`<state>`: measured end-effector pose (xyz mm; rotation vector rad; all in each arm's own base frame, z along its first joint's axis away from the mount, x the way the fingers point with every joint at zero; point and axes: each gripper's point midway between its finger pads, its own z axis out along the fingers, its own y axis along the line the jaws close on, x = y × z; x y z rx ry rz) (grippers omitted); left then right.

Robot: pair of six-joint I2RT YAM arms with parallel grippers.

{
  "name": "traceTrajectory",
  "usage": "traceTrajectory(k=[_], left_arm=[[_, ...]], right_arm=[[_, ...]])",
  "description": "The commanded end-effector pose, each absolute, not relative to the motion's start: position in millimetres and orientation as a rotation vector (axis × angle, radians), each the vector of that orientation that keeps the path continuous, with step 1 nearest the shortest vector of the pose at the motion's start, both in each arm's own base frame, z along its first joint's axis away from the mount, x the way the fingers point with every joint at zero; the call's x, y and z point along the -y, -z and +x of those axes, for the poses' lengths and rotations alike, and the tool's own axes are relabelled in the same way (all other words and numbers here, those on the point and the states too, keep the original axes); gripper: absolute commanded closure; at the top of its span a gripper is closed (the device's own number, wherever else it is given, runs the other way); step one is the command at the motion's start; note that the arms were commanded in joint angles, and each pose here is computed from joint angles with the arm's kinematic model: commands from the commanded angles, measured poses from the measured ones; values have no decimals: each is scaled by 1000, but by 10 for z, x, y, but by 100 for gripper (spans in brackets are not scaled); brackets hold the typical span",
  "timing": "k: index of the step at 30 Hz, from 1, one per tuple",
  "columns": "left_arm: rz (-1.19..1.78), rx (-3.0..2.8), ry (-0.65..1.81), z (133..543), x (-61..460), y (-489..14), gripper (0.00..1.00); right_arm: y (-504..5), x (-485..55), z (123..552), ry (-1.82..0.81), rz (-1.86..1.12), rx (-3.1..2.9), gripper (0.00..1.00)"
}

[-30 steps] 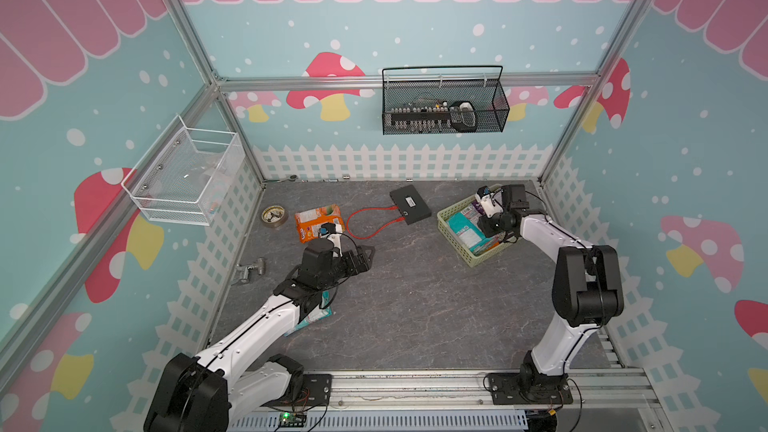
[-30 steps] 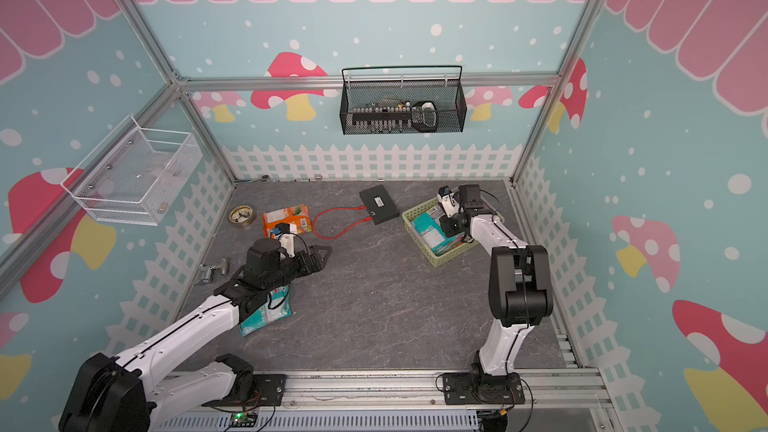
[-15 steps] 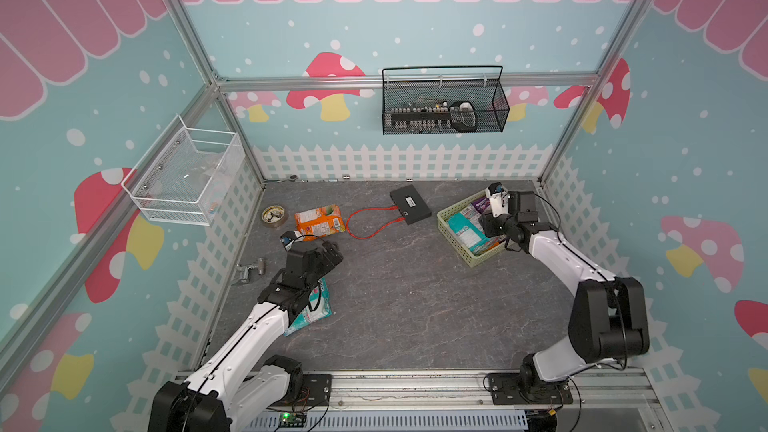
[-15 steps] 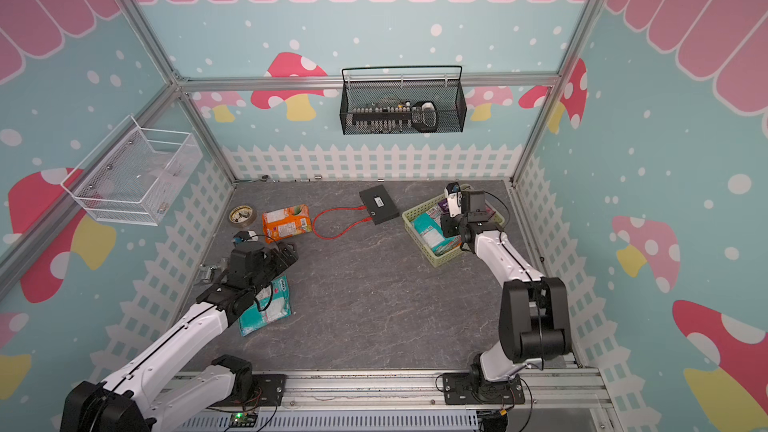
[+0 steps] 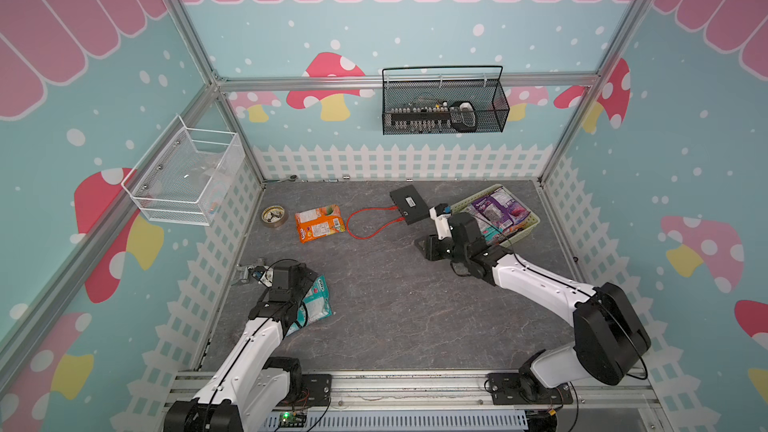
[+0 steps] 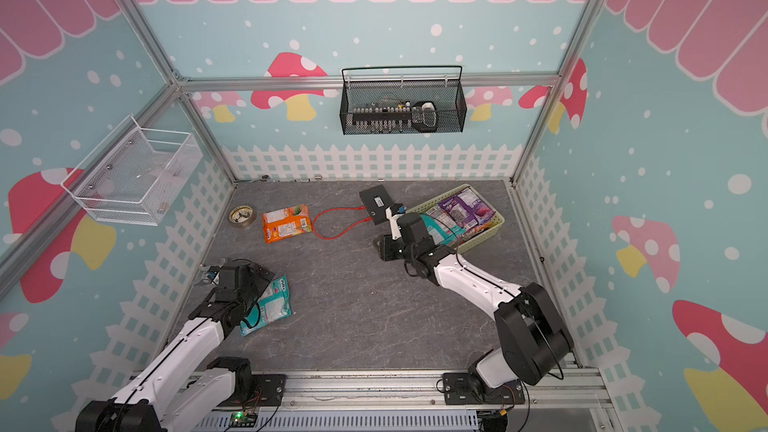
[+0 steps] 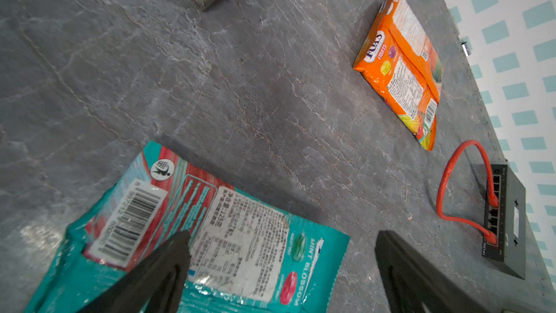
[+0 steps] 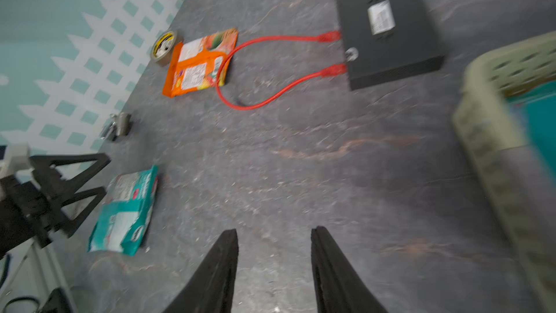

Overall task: Put the candies in the basket
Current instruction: Move the candy to the center of the board.

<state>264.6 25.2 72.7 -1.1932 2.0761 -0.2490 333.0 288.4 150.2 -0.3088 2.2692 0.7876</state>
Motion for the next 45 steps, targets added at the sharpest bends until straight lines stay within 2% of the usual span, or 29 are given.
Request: traceTrajectory(k=[1, 7, 14, 15, 23, 36, 39, 45], left_arm=[[-1211, -2103, 281, 2578, -205, -633, 1], [-1232, -2139, 372, 2549, -76, -536, 1], [-1258, -2140, 441, 2573, 0, -540, 1], [-1255, -2140, 450, 2584, 13, -549, 1], [-1264, -2126, 480, 2609, 32, -588, 1], [-1226, -2098, 494, 2712, 33, -748, 1], [-1216, -2087, 501, 2723, 33, -790, 1], [-1128, -2061, 450, 2828, -32, -1012, 1]], right_arm=[[-1451, -3280, 3151, -934, -249, -2238, 54], [-1335, -4131, 2530, -1139, -503, -2135, 53], [-1117, -4833, 2084, -1193, -718, -2109, 54], [-938, -4895, 2055, -1180, -733, -2148, 54], [-629, -5269, 1993, -1168, -752, -2238, 55], [-292, -5326, 2023, -1106, -725, -2362, 57], [-264, -5295, 2048, -1097, -714, -2373, 62], [-349, -5137, 2172, -1017, -731, -2327, 95]])
